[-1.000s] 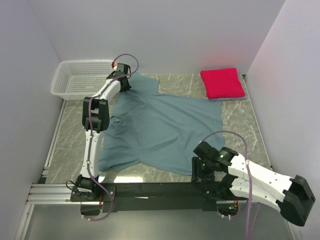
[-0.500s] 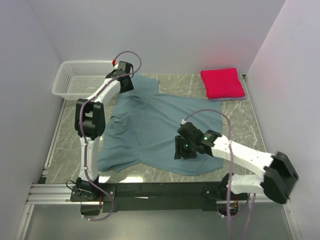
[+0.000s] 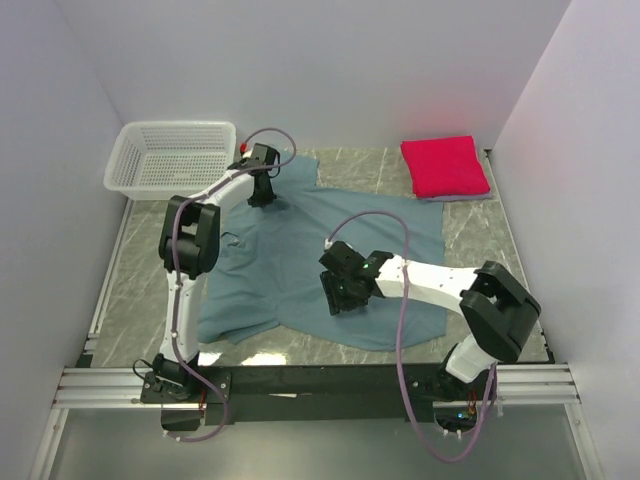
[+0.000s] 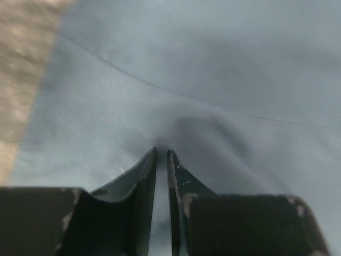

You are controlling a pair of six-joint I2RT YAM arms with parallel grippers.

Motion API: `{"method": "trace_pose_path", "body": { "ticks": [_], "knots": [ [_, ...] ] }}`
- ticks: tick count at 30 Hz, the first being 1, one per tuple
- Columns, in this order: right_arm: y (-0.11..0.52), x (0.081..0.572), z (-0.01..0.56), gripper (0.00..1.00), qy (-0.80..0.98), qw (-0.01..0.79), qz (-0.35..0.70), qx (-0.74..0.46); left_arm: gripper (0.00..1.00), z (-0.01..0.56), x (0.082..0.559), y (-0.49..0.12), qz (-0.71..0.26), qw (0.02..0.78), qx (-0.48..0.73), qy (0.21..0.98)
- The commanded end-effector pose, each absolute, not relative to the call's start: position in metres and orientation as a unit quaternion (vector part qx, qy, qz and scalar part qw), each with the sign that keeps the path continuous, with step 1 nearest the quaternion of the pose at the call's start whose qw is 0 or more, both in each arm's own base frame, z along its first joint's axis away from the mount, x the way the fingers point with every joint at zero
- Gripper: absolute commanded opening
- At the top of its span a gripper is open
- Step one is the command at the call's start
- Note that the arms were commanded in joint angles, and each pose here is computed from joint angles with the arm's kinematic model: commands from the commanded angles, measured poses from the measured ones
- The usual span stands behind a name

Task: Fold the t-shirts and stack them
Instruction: Flatten the tshirt out

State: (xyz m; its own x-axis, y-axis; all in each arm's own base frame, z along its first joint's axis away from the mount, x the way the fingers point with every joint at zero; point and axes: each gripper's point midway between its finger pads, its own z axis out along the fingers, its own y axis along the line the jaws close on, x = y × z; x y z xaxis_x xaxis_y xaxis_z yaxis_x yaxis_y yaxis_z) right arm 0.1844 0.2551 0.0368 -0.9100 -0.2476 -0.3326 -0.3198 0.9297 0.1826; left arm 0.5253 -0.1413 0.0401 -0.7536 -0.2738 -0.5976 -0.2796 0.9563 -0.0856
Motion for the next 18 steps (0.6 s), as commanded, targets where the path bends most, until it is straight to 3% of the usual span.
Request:
{"method": "trace_pose_path", "body": {
  "ticks": [1,18],
  "knots": [
    [0.250,0.174,0.024,0.53,0.970,0.149,0.092,-0.169,0.20,0.026,0.533,-0.137,0.026,0.317,-0.142,0.938],
    [0.174,0.108,0.010,0.56,0.982,0.077,0.023,-0.168,0.21,-0.012,0.532,-0.128,0.063,0.286,-0.127,0.948]
  ]
}}
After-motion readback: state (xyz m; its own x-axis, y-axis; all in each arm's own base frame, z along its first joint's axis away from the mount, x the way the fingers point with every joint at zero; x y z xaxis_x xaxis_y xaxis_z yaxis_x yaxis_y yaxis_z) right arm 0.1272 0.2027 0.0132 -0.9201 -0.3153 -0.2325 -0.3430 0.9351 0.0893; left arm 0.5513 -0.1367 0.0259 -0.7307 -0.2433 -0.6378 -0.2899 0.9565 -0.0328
